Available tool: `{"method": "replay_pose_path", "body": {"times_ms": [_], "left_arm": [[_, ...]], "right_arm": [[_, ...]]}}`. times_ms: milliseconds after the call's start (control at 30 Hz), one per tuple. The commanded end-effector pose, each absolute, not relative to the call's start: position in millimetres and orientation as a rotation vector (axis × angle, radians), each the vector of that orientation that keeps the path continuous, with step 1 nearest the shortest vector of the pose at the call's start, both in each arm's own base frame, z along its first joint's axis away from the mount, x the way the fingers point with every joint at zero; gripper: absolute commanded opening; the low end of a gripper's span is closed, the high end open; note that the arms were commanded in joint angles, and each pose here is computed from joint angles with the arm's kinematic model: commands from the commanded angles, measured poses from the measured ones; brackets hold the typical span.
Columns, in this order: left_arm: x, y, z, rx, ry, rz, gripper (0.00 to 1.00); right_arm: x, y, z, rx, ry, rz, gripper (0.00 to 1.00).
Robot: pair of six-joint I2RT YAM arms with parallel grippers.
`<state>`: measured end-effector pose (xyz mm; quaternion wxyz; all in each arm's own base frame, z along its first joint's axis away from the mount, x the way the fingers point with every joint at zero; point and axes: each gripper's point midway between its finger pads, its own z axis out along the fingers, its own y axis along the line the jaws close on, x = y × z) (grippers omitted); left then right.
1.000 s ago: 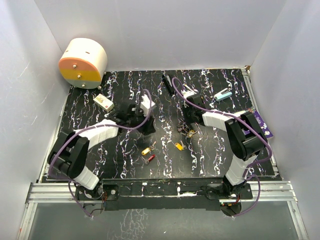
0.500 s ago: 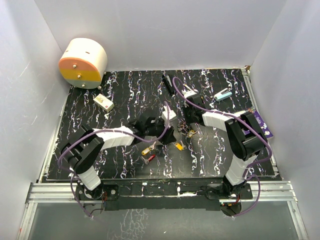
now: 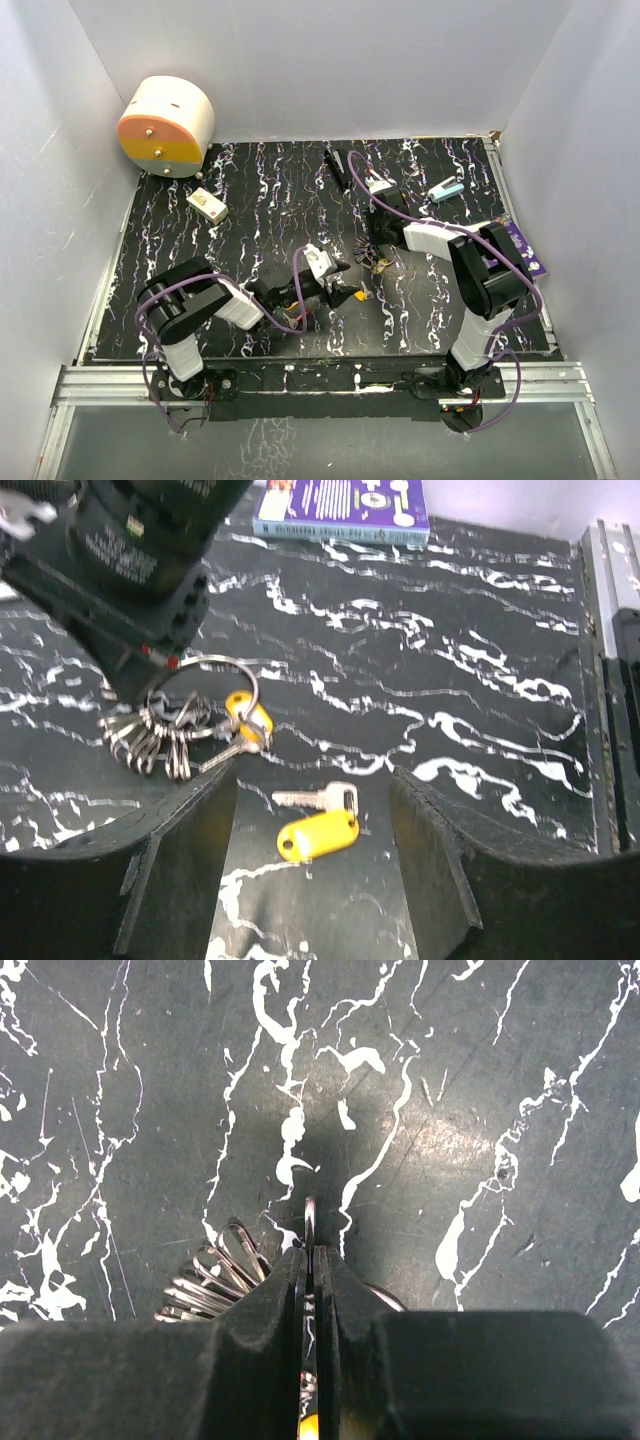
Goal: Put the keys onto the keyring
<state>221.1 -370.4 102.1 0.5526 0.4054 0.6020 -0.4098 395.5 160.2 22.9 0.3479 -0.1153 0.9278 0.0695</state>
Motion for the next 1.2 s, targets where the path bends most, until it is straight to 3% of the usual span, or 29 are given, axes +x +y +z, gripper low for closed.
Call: {"method": "replay_pose_path", "body": {"times_ms": [0, 567, 1167], "left_arm": [[230.4, -388.5, 148.2, 0.857, 1.204, -0.917, 0.61], [205.7, -413.1, 101.8, 0.908, 1.169, -0.866, 0.58], [219.3, -421.7, 71.0, 0.910, 1.217, -0.776, 0.55]], "right_arm": [[390.9, 161.3, 2.2, -0.283, 2.464, 0.183, 0.08], [389.5, 163.0, -5.2, -0.267, 2.474, 0.199, 0.08], [386.9, 161.7, -5.8, -0.273, 2.478, 0.196, 0.08]]}}
